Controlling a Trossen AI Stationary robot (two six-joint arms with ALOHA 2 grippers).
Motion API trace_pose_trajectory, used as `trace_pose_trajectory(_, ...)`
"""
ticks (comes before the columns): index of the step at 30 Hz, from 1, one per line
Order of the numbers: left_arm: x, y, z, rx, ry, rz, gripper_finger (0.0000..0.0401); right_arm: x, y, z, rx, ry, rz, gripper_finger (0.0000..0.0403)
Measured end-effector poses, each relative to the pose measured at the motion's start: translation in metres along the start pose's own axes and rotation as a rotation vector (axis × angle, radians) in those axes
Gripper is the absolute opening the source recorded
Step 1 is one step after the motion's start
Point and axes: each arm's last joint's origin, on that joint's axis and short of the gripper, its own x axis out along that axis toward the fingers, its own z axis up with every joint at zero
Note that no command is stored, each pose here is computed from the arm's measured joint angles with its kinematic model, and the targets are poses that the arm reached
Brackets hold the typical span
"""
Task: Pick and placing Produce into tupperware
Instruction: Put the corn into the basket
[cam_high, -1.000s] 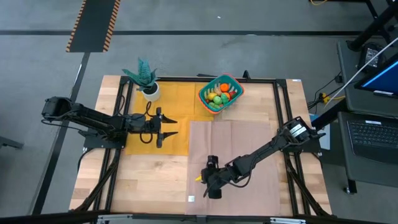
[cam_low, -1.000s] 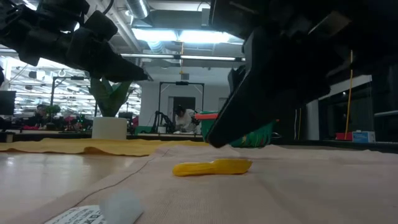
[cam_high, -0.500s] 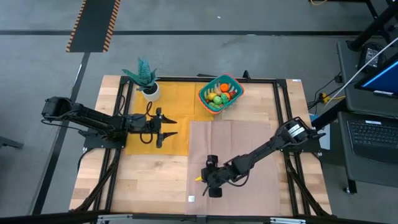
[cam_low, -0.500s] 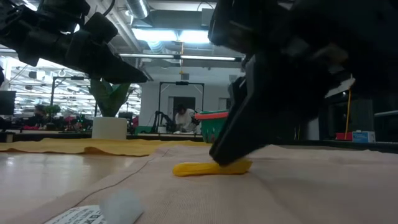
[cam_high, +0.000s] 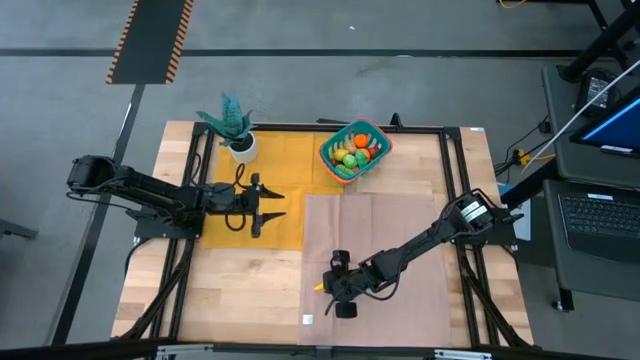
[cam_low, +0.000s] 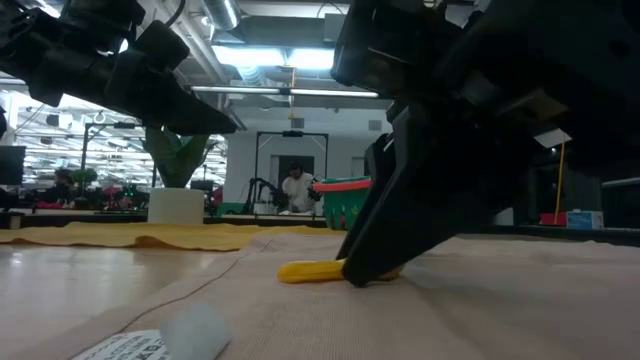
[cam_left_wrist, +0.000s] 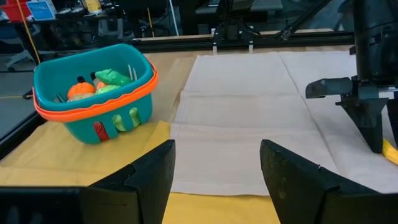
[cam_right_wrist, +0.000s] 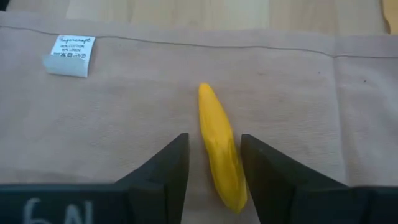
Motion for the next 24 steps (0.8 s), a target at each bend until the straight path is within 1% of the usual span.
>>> trace_pose_trajectory(13, 0.0, 0.0, 0.0, 0.0, 0.0, 0.0, 0.0227, 0.0003, -0.0013, 0.0001, 0.002, 0.003, -0.003, 0.0143)
trace_pose_trajectory(16, 0.0, 0.0, 0.0, 0.0, 0.0, 0.0, 0.0227, 0.0003, -0.0016, 0.0, 0.002, 0.005, -0.004, 0.0127)
trace_pose_trajectory(24, 0.0, 0.0, 0.0, 0.0, -0.001, 0.0, 0.0227, 0.0003, -0.0016, 0.0, 0.002, 0.005, -0.005, 0.007)
